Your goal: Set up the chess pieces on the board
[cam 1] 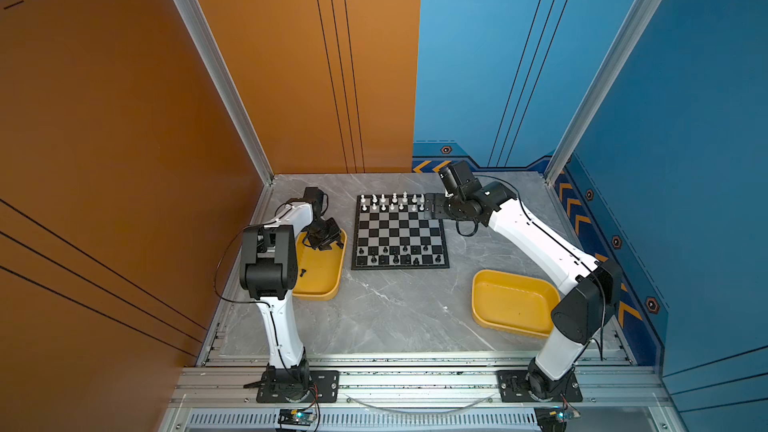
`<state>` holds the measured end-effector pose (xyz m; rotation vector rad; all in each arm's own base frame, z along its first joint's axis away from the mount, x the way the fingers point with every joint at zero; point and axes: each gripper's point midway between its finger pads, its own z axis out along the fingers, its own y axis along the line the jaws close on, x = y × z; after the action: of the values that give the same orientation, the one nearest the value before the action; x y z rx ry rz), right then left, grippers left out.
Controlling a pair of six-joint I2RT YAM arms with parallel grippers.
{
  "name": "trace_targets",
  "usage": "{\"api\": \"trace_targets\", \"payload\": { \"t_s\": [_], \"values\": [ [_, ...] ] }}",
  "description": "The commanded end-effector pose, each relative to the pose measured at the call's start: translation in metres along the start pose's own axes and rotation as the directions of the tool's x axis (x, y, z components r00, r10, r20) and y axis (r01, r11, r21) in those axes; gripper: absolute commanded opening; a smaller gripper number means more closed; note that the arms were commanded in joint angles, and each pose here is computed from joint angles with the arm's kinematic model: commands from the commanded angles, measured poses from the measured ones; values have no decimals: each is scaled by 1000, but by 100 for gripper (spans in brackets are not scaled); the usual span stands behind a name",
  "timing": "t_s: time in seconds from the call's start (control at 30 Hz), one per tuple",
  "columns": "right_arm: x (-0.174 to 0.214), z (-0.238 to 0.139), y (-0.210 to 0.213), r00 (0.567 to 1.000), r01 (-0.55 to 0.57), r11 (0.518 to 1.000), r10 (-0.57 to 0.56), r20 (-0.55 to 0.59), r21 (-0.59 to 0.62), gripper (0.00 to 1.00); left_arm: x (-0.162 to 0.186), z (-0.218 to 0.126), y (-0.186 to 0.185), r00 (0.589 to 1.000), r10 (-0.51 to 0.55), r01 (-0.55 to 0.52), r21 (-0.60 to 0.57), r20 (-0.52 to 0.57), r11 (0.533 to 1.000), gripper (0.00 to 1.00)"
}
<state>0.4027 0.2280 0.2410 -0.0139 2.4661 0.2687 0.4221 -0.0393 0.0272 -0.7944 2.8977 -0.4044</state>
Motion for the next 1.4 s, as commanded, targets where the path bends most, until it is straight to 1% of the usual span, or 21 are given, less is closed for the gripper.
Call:
{"api": "trace_targets", "payload": {
  "t_s": [0.0,0.17,0.33,0.5,0.57,0.63,0.77,0.83,0.93,1.07,1.23,1.37],
  "values": [
    [-5,-10,-5,999,-14,1000,14,40,5,100,32,24,26,992,3,-20,-129,-124,991,36],
    [-5,-11,-10,999,-21,1000,21,40,-2,100,39,18,24,991,0,-16,-120,-130,993,32],
    [-2,-11,-15,999,-28,1000,29,34,-9,100,48,9,23,992,6,-22,-123,-128,992,36],
    [0,-9,-18,999,-34,999,35,26,-17,100,58,14,18,989,9,-28,-131,-146,991,35],
    [0,-9,-19,999,-37,999,38,26,-21,100,62,19,18,988,8,-30,-143,-156,989,31],
    [0,-10,-20,999,-37,999,38,27,-26,100,63,20,21,988,3,-27,-155,-157,988,23],
    [2,-11,-22,999,-39,999,40,24,-30,100,58,18,27,989,-1,-23,-164,-145,986,16],
    [2,-12,-21,999,-37,999,38,22,-35,100,55,15,26,991,-3,-18,-156,-137,988,15],
    [1,-12,-18,999,-35,998,37,20,-53,100,48,6,21,994,-1,-14,-129,-114,992,11],
    [1,-7,-2,999,-33,990,33,-1,-138,100,37,-19,4,998,1,-5,-68,-59,998,8],
    [1,1,28,999,-26,962,17,-34,-271,100,28,-58,-27,1000,-1,1,47,8,999,8],
    [3,4,44,999,7,950,-22,-45,-313,100,29,-82,-35,999,8,-12,78,53,997,9]
  ]
}}
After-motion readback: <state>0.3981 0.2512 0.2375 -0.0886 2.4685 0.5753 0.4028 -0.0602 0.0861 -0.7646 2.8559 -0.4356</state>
